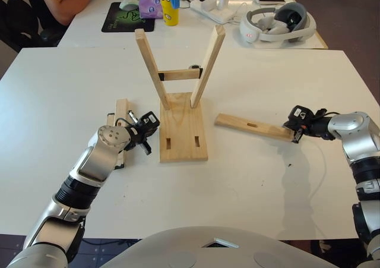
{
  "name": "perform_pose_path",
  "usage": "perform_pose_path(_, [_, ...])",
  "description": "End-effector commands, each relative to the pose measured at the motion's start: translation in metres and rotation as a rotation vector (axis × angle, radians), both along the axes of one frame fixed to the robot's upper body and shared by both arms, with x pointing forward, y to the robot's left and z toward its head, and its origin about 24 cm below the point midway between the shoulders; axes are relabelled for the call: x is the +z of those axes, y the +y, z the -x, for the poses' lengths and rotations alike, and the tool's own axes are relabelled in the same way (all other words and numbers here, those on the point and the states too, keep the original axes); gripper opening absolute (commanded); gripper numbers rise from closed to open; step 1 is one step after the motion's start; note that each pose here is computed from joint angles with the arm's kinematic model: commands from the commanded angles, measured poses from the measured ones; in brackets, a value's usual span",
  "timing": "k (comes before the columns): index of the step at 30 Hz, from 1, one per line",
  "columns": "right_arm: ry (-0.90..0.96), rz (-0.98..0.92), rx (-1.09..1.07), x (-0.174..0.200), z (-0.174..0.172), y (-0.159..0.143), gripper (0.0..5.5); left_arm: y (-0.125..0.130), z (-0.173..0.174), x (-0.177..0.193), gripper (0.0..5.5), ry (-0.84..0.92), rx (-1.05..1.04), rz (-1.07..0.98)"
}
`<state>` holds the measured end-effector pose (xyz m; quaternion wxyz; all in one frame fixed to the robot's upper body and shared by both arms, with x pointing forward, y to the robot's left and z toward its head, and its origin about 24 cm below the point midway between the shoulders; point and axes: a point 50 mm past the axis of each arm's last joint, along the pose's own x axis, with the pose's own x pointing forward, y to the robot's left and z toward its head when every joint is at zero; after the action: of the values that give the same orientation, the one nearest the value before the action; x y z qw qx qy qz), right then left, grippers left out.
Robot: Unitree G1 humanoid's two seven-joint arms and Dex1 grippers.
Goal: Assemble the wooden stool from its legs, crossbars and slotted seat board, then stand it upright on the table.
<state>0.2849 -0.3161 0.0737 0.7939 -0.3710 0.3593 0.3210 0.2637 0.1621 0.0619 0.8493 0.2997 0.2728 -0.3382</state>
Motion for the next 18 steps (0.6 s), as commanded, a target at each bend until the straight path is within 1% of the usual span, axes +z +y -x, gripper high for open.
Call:
perform_pose_path(1, [0.085, -0.080, 0.060, 0.004, 0.011, 0.012, 0.00, 0.004, -0.002, 0.005, 0.02, -0.014, 0.009, -0.004])
perform_pose_path(7, [0.126, -0.192, 0.119, 0.009, 0.022, 0.040, 0.00, 0.008, -0.004, 0.009, 0.02, -0.038, 0.040, 0.009])
perform_pose_path(11, [0.123, -0.234, 0.124, 0.005, 0.025, 0.052, 0.00, 0.015, -0.013, 0.026, 0.02, -0.107, 0.087, 0.061])
perform_pose_path(13, [0.118, -0.202, 0.106, 0.001, 0.027, 0.050, 0.00, 0.020, -0.020, 0.038, 0.02, -0.150, 0.110, 0.080])
perform_pose_path(16, [0.067, -0.186, 0.063, -0.002, 0.020, 0.046, 0.00, 0.032, -0.028, 0.054, 0.02, -0.208, 0.147, 0.090])
perform_pose_path(17, [0.047, -0.199, 0.049, -0.002, 0.019, 0.046, 0.00, 0.036, -0.031, 0.059, 0.02, -0.222, 0.161, 0.090])
perform_pose_path(18, [0.046, -0.210, 0.055, -0.003, 0.018, 0.050, 0.00, 0.047, -0.034, 0.063, 0.02, -0.235, 0.189, 0.079])
